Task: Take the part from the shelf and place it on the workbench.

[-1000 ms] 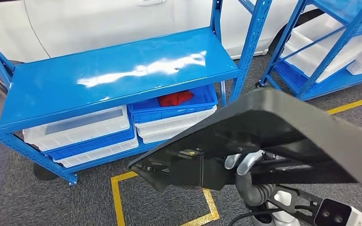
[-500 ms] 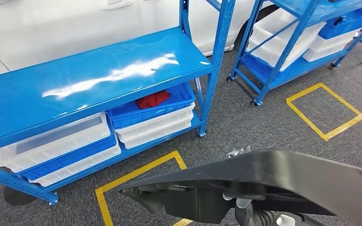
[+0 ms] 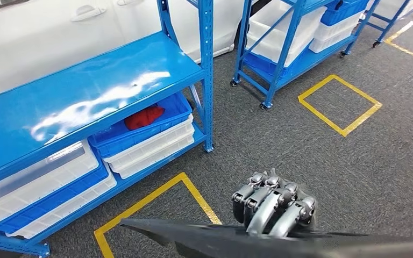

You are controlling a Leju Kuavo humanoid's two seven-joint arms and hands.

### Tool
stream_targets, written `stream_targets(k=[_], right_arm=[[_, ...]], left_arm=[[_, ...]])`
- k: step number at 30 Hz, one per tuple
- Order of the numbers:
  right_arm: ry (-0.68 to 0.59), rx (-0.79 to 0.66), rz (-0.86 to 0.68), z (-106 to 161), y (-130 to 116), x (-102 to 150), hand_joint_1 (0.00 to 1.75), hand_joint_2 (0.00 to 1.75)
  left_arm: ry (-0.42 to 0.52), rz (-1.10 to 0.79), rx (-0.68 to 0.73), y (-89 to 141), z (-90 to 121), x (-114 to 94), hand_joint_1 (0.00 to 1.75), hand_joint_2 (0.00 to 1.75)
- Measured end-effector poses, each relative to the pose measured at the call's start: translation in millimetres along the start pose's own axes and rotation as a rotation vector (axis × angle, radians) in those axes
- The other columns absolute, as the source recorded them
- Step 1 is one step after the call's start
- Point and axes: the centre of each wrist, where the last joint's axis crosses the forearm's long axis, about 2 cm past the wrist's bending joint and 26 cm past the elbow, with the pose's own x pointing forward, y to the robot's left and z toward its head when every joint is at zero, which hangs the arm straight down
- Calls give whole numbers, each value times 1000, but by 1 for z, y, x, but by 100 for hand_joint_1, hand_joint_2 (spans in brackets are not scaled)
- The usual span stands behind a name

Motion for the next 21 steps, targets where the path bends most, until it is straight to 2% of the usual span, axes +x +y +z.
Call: stream_targets(k=[11,21], right_arm=[[-25,99,-121,-11,17,-13,175,175],[-65,129,-213,-27,29,-30,175,175]], left_arm=[[-39,68,70,2,-2,7,0,175],[-23,135,205,0,0,2,0,175]])
